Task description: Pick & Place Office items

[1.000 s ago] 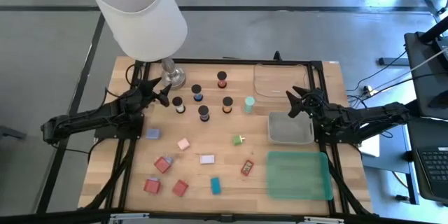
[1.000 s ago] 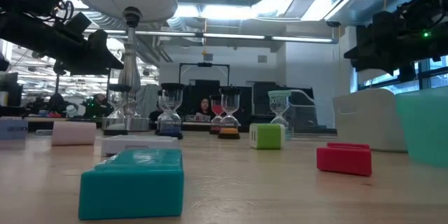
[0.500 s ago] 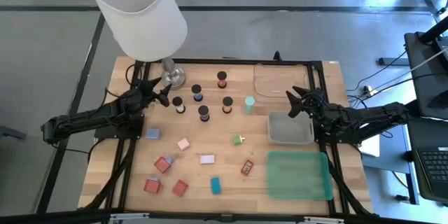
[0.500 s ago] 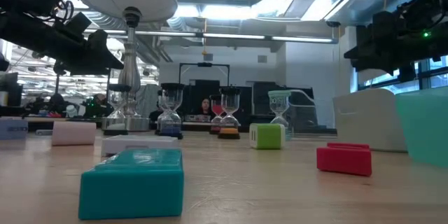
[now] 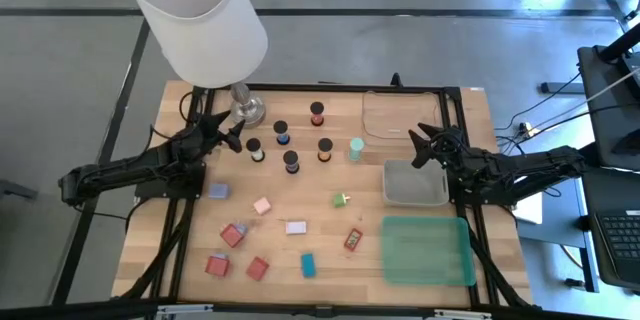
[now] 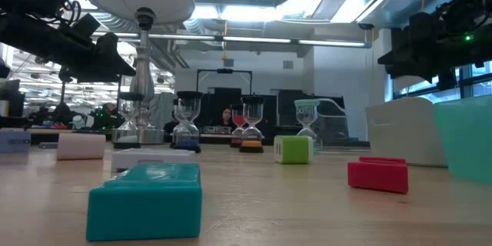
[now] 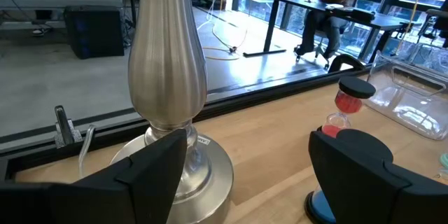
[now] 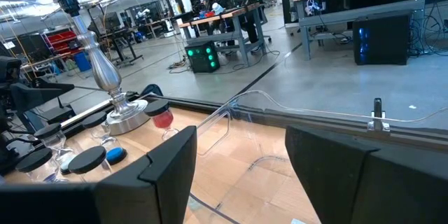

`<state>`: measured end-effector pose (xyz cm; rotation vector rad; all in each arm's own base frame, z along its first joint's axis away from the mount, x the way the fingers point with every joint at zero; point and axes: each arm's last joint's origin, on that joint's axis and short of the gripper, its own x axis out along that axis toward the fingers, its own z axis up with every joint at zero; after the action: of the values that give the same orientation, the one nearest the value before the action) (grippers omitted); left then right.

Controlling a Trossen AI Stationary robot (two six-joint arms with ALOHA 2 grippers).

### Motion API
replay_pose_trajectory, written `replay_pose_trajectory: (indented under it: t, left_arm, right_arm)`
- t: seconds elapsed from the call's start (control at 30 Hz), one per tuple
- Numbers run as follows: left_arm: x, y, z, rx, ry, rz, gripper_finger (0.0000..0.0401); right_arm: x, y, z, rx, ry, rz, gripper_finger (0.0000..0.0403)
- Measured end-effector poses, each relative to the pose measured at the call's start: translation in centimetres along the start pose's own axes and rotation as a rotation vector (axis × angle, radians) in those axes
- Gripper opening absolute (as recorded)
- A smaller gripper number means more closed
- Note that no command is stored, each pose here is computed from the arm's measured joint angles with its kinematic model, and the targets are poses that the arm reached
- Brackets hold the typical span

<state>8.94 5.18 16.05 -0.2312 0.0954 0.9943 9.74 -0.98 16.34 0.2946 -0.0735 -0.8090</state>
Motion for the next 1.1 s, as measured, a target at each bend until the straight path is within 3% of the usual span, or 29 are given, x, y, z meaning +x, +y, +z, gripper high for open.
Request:
replay_pose_trajectory:
  t: [0.07, 0.27, 0.4, 0.5, 0.73, 0.83, 1.0, 1.1]
  left_arm:
    - [0.0, 0.0, 0.0, 0.000, 0.000, 0.000, 0.0297]
    - [0.0, 0.0, 0.0, 0.000, 0.000, 0.000, 0.0297]
    - [0.0, 0.0, 0.0, 0.000, 0.000, 0.000, 0.0297]
    - [0.0, 0.0, 0.0, 0.000, 0.000, 0.000, 0.0297]
    - [0.0, 0.0, 0.0, 0.000, 0.000, 0.000, 0.0297]
    - [0.0, 0.0, 0.0, 0.000, 0.000, 0.000, 0.0297]
    - [0.0, 0.0, 0.0, 0.000, 0.000, 0.000, 0.0297]
    - [0.0, 0.0, 0.0, 0.000, 0.000, 0.000, 0.0297]
  right_arm:
    - [0.0, 0.0, 0.1, 0.054, -0.003, 0.008, 0.0222]
    - [0.0, 0.5, 0.1, 0.576, 0.065, 0.123, 0.0222]
    - [0.0, 0.5, 0.1, 0.748, 0.086, 0.129, 0.0222]
    - [0.0, 0.4, 0.1, 0.759, 0.070, 0.105, 0.0222]
    - [0.0, 0.3, 0.1, 0.623, 0.050, 0.091, 0.0222]
    - [0.0, 0.6, 0.5, 0.685, 0.062, 0.158, 0.0222]
    - [-0.2, 1.1, 1.7, 0.589, -0.013, 0.255, 0.0222]
    - [-0.4, 1.3, 3.0, 0.631, -0.099, 0.331, 0.0222]
